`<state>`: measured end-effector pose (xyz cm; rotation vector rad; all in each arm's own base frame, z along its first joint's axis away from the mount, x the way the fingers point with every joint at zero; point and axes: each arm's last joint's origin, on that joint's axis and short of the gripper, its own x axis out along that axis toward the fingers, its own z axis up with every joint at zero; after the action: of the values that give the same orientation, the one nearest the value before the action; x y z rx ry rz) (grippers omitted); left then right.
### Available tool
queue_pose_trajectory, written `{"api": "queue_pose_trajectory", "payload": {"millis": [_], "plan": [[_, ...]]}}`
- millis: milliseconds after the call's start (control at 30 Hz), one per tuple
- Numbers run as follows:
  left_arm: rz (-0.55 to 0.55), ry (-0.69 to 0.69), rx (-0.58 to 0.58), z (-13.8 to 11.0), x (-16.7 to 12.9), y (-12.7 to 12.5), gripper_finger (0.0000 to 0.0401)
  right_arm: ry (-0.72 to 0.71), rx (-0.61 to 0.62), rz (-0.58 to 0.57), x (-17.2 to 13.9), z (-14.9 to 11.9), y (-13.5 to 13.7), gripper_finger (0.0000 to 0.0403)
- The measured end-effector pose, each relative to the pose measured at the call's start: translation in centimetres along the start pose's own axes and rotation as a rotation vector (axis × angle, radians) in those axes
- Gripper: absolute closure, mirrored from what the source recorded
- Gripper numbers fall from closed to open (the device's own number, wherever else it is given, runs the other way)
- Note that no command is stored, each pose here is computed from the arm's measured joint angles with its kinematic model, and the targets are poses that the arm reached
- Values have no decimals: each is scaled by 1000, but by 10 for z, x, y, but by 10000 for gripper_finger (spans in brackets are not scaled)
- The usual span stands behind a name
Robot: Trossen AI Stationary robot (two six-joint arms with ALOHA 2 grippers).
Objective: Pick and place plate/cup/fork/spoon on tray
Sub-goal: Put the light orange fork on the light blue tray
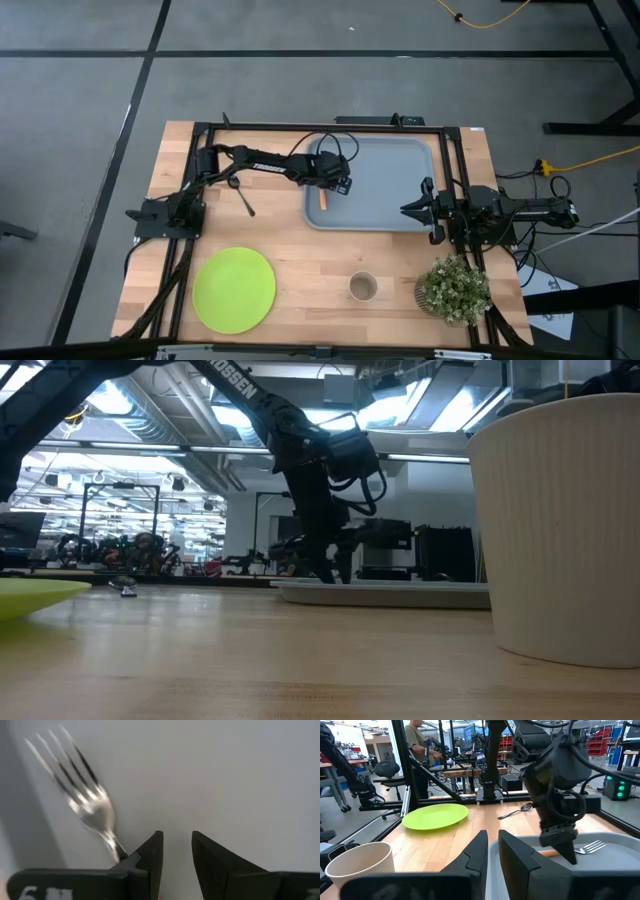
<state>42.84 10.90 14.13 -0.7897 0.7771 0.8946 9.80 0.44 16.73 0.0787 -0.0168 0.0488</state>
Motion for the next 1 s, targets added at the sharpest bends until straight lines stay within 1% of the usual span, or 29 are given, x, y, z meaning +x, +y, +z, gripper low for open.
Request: {"api": "queue_pose_trajectory", "payload": {"millis": [200,400,1000], "plan": [[-27,48,8,-19,-7,-13,305,0,0,0,0,0,0,351],[-12,77,3,-32,-11,-18,305,0,0,0,0,0,0,351],[12,105,-9,-37,-12,-16,305,0,0,0,0,0,0,351]]}}
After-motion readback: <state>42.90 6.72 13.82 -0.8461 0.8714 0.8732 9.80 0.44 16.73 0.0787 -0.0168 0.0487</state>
